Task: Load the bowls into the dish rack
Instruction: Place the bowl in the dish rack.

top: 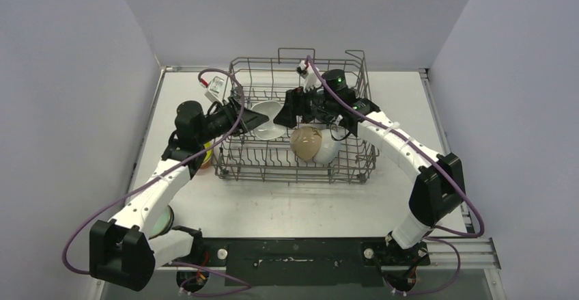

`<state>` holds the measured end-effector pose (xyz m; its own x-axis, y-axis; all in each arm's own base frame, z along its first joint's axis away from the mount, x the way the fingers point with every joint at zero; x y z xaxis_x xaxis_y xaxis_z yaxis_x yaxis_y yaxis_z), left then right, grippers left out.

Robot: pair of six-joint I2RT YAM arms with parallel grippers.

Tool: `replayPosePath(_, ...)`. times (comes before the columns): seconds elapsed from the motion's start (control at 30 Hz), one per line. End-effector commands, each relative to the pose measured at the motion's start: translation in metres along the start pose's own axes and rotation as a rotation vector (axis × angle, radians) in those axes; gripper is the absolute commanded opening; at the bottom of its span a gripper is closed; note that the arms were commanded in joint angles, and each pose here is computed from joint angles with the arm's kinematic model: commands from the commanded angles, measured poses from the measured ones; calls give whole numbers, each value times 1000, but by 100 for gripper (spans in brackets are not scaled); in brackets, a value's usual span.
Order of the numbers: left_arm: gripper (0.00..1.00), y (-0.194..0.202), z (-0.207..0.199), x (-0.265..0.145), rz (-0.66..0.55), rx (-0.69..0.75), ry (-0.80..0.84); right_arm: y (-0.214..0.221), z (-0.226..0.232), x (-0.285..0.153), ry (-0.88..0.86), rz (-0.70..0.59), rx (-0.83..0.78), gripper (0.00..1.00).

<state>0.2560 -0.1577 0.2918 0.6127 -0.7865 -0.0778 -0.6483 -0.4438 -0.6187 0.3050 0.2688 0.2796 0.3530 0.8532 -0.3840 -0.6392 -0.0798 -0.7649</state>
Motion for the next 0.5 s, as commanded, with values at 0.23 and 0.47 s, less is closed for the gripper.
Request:
replayPosePath(0.23,0,-14,6,7,80,149,-315,-8,-15,-43,204,-97,-47,100)
replayPosePath(0.47,0,0,13,28,226,174,-435,-11,-19,-64,264,-149,-51,92)
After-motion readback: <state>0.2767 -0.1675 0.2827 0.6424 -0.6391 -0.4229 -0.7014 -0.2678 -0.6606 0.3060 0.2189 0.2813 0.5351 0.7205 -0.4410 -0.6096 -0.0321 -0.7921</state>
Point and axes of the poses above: each gripper's point midway between its finger pads, its own x axis out along the fingers, its own z axis along the line the jaws close on, y = z × x, the point moved 8 cm from there along -x, back along the fingers, and after that the axes turned 3 degrees about x, right-handed, at the moved point
